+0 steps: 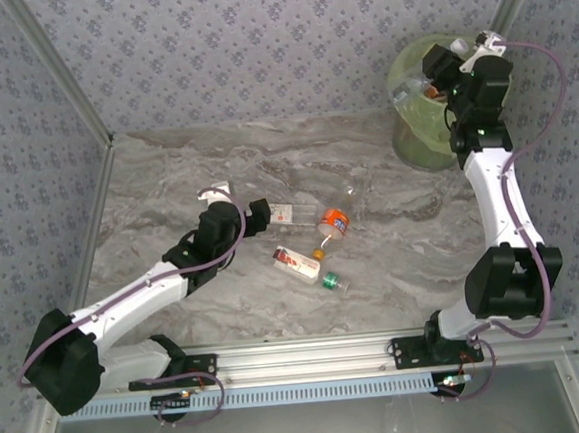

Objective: Put the plastic bottles in the bin

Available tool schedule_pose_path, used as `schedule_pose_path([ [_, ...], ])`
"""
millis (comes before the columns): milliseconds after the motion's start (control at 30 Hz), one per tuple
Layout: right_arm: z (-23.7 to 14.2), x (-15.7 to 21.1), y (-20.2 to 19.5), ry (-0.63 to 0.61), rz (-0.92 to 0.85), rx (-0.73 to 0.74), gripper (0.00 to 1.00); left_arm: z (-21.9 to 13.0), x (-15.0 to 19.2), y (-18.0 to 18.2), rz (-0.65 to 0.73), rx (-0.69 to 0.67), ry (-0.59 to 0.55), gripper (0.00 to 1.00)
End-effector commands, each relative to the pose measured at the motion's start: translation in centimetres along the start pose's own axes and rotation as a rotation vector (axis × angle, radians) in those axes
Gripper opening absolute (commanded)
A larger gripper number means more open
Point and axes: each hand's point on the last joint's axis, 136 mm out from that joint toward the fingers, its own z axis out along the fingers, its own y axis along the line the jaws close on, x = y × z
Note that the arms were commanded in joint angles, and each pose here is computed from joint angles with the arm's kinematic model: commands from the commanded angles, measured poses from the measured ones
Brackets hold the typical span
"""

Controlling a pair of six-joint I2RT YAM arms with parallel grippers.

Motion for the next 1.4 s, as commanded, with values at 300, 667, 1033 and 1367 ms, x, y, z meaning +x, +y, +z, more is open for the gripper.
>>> schedule_pose_path([
  [300, 5.2, -4.5, -3.5, -0.322, -0.252, 0.271, 0.46, 0.0, 0.4, 1.1, -0.030, -0.044, 0.011, 0.99],
  [667, 10.3, -1.2, -6.1, -0.171, -0.306, 0.328, 0.48, -0.2, 0.6, 1.5, -0.034, -0.058, 0.016, 0.99],
  [1033, 10.9, 0.7, -11.5, -0.007, -0.314, 0.435, 0.52, -0.3, 1.0, 2.3, -0.029, -0.085, 0.012, 0.99],
  [1367, 11.8, 1.6, -13.1, 0.059, -0.335, 0.490, 0.77, -0.6, 1.1, 3.0, -0.050, -0.101, -0.002, 0.99],
])
